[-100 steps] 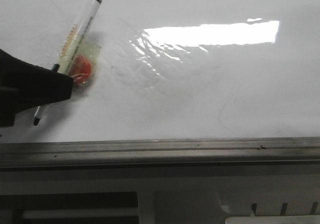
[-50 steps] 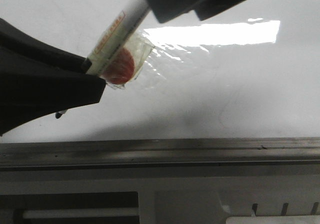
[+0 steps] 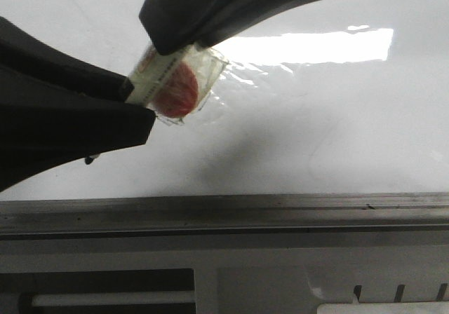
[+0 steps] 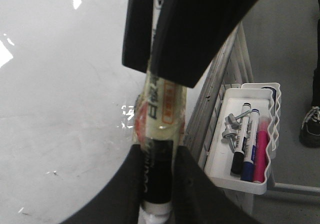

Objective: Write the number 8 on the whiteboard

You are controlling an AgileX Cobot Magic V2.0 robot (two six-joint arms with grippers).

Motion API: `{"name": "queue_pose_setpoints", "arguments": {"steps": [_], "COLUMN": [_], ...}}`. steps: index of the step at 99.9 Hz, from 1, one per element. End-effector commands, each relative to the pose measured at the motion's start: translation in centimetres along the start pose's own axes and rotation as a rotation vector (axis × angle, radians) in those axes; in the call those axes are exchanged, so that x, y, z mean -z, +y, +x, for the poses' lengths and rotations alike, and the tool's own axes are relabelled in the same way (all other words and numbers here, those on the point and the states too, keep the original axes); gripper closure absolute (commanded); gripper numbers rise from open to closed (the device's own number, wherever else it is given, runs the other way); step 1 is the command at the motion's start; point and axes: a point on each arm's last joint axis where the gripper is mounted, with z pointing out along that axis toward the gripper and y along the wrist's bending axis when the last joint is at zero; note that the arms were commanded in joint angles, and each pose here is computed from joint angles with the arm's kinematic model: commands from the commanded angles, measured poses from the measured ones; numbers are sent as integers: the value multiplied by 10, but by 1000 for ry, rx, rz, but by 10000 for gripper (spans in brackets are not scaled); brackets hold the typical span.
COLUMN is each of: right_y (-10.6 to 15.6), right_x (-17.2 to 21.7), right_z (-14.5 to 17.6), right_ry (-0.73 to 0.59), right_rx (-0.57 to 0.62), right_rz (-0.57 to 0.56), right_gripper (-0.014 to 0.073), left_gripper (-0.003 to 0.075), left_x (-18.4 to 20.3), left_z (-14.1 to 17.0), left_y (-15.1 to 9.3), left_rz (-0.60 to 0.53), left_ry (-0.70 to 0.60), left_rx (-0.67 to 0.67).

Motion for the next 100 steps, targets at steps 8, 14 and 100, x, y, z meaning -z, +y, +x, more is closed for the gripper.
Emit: {"name": "queue_pose_setpoints", "arguments": {"steps": [8, 14, 100], "right_y": [1, 1, -54], "right_x": [8, 8, 32], "right_z": [-19, -19, -71], "right_ry": [-119, -119, -246], "right_rx": [0, 0, -152], "right_rz": [1, 1, 189], "right_gripper": [666, 666, 648], "left_gripper": [728, 668, 332], "left_x": [1, 1, 98], "left_z": [-18, -18, -27], "left_y": [4, 4, 28], "left_rz": [-17, -17, -437], "left_ry": [-119, -119, -85], "left_rx": [11, 11, 301]}}
